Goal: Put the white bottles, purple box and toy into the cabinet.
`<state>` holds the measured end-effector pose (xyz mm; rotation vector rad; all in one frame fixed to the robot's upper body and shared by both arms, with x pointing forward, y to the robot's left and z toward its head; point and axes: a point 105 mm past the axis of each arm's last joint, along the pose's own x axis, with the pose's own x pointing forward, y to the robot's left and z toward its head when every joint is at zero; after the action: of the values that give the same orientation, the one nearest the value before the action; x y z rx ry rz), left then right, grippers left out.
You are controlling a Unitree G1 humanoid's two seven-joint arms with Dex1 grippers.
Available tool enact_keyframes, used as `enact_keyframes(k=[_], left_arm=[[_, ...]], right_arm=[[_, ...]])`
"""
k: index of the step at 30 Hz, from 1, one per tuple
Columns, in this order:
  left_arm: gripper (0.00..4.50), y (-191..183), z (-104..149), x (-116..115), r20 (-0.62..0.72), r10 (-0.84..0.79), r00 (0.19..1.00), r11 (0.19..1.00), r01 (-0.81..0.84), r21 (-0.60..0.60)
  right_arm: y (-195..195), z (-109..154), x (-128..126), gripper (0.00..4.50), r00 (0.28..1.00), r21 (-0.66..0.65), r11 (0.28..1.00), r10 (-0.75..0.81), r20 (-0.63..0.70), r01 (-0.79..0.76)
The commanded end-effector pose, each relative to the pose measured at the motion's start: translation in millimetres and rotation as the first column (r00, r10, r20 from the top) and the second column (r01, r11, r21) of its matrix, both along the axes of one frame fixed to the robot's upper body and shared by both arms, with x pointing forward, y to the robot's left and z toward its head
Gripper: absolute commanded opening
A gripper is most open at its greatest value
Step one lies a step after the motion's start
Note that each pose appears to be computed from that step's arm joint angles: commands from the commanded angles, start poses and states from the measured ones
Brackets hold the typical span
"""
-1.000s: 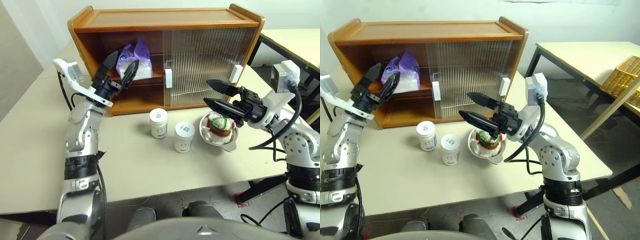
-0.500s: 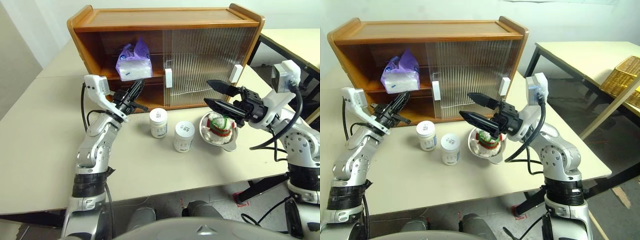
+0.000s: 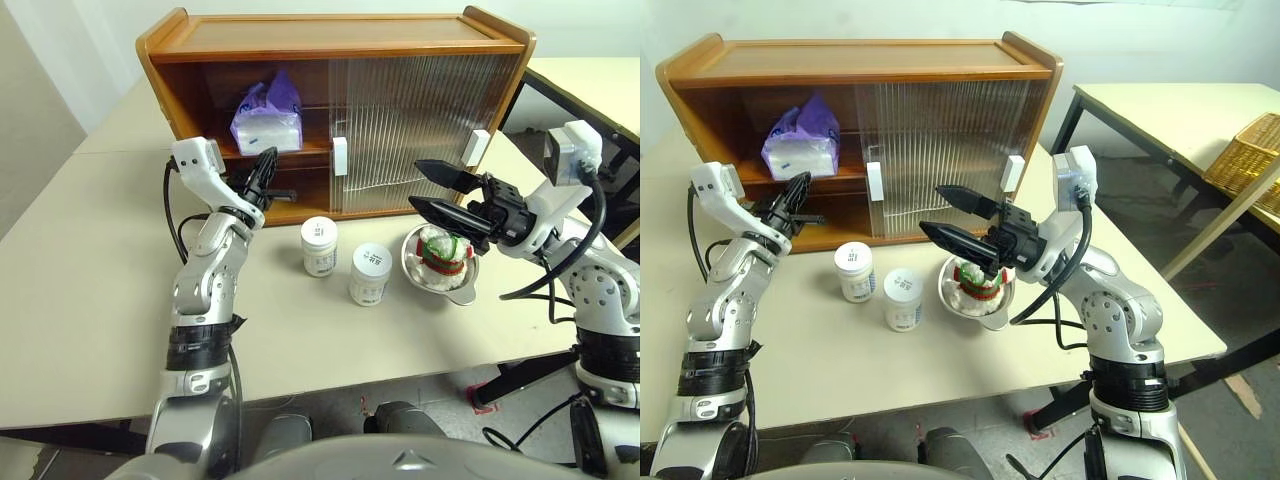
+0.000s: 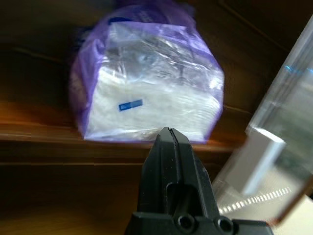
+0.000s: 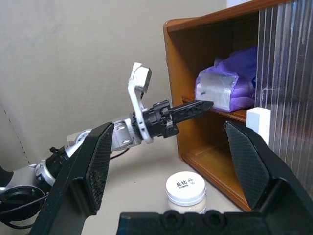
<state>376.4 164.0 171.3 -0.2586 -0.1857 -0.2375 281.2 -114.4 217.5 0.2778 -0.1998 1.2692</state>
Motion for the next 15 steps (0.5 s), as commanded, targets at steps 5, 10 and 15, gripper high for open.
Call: enact_keyframes(k=[5,10,15], left_arm=[[0.02,-2.9,1.6,16.4,0.003,0.033,0.999,0.999,-0.033,-0.005],[0.02,-4.3,3.6,21.6,0.012,0.031,0.999,0.999,-0.031,-0.007],[0.02,3.3,2.3,27.6,-0.002,0.082,0.997,0.996,-0.082,-0.032]], right_arm=[[-2.2,2.2,-3.1,4.5,1.0,-0.001,1.0,-0.006,0.01,0.006],[-2.8,2.5,-3.8,4.5,1.0,0.0,1.0,-0.011,0.013,0.011],[-3.1,2.1,-4.2,4.5,1.0,0.001,1.0,-0.015,0.013,0.015]])
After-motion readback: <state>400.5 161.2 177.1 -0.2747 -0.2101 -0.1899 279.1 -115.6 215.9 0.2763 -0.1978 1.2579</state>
